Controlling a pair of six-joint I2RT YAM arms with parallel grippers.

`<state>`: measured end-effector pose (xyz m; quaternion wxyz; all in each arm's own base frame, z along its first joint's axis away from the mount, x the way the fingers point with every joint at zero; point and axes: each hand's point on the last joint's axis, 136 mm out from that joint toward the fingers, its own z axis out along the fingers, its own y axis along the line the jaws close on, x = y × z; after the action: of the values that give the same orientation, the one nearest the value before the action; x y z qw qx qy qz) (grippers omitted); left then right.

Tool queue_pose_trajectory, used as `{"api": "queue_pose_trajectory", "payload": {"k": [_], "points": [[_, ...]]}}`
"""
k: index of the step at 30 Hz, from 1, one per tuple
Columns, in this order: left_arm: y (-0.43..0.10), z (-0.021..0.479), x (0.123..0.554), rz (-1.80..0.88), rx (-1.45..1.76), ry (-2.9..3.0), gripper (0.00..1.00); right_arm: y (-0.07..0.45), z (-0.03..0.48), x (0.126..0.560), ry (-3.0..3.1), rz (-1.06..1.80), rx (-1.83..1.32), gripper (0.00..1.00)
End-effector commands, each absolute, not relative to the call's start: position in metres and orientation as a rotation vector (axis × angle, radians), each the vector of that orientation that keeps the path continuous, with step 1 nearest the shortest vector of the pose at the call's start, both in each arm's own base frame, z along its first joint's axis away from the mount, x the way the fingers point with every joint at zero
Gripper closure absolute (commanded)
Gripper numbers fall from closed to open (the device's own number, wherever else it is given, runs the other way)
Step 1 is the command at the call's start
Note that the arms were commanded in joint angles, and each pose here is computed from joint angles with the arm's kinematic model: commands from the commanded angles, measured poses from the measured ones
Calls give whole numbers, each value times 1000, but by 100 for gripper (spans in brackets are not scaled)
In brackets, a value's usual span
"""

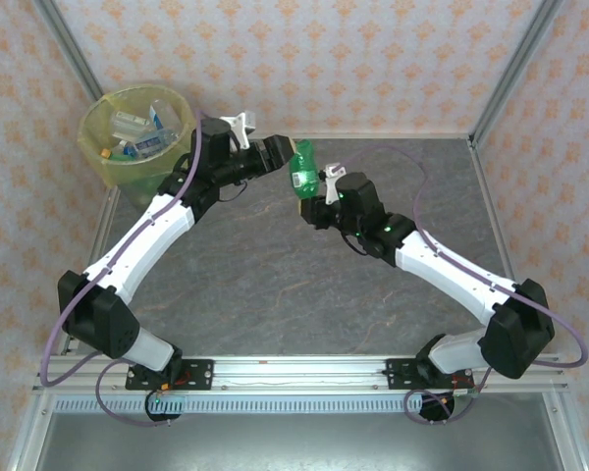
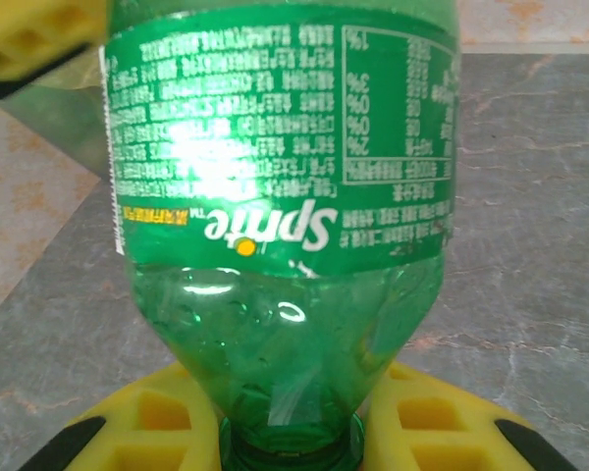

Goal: Put the plastic bottles in the bin

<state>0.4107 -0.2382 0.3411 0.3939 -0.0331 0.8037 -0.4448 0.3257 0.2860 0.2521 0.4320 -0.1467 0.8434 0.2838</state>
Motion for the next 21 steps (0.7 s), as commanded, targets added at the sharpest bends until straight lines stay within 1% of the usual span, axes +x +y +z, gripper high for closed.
{"api": "queue_pose_trajectory", "payload": {"k": [1,6,8,10,11,13,15,16,19,21], "points": [[-256,344,405,-1170,38,2027,26,290,274,319,2063,700,-401,76],[-266,328,403,-1148,83,2091,27,295,282,312,2048,703,-415,76],[-268,327,403,-1152,89,2100,35,295,282,310,2049,700,-415,76],[-268,330,401,-1155,92,2091,39,294,281,309,2052,697,-409,76],[-268,333,401,-1157,91,2083,43,293,280,309,2054,697,-404,75],[-266,339,400,-1155,87,2069,46,291,279,308,2055,696,-392,71],[-265,345,399,-1153,86,2053,48,289,281,307,2051,698,-375,59],[-264,348,399,-1146,83,2048,48,287,282,307,2048,697,-365,48],[-254,356,403,-1116,52,2031,50,283,289,308,2034,698,-335,22],[-241,364,410,-1108,14,2017,51,281,293,308,2026,700,-318,1]]}}
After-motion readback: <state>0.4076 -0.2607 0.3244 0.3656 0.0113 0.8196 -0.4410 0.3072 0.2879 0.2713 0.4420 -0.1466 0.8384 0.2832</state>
